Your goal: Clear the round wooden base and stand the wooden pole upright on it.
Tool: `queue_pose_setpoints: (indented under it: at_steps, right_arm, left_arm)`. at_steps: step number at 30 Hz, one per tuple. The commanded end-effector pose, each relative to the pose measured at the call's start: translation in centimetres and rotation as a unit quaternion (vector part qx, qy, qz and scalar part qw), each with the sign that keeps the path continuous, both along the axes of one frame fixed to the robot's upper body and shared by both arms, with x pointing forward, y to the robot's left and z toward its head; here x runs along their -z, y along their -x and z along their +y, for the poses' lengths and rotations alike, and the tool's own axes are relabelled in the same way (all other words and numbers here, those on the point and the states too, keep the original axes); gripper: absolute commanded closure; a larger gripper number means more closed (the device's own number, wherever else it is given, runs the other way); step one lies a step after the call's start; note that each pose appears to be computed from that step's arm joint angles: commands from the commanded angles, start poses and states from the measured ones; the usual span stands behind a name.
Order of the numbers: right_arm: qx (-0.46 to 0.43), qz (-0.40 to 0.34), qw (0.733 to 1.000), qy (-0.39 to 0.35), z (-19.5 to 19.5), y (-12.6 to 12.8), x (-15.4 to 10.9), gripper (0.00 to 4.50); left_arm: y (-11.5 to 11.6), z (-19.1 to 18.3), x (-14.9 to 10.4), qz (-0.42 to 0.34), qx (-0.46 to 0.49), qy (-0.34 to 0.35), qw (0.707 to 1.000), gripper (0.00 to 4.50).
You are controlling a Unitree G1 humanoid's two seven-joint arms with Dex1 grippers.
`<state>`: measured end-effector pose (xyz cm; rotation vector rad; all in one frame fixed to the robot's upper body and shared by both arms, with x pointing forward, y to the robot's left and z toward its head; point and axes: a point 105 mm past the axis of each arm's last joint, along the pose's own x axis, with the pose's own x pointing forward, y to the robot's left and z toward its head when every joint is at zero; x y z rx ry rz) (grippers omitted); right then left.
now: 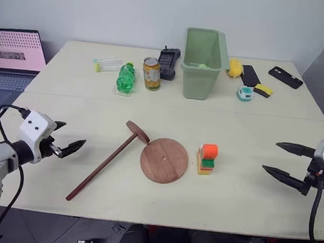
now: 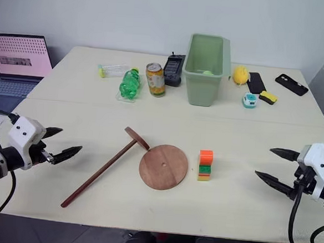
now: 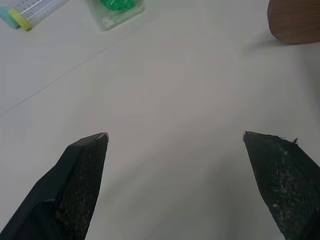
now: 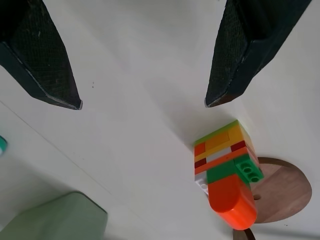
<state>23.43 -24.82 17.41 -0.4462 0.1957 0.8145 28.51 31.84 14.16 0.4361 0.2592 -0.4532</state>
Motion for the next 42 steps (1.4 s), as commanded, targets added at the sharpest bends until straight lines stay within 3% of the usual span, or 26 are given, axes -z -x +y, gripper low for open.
queue_pose_setpoints:
  at_steps: [1,19,25,30,33,42]
  right_arm:
    - [-0.014,-0.021,1.0,0.005,0.7,0.0,-0.8,0.38]
    - [-0.021,-0.035,0.999,0.004,1.0,-0.9,-1.1,0.38]
    - [-0.016,-0.049,0.999,0.003,1.1,-1.4,-1.5,0.38]
    - [-0.025,-0.058,0.998,-0.004,1.7,-1.4,-2.2,0.38]
    - [-0.049,-0.061,0.997,-0.016,3.1,-1.2,-2.9,0.38]
    - [-0.145,-0.031,0.988,-0.032,8.8,-0.8,-2.8,0.38]
  left_arm:
    - [-0.1,0.4,-1.5,-0.027,-0.004,-0.006,1.0,0.0]
    - [0.5,1.6,-2.8,-0.065,-0.016,-0.017,0.998,0.0]
    - [0.9,-0.3,-3.0,-0.041,0.041,-0.014,0.998,0.0]
    - [0.5,-5.0,-5.0,-0.051,0.141,-0.023,0.988,0.0]
    - [0.6,-9.7,-5.8,-0.051,0.236,-0.024,0.97,0.0]
    - [0.8,-17.5,-5.4,-0.034,0.397,-0.003,0.917,0.0]
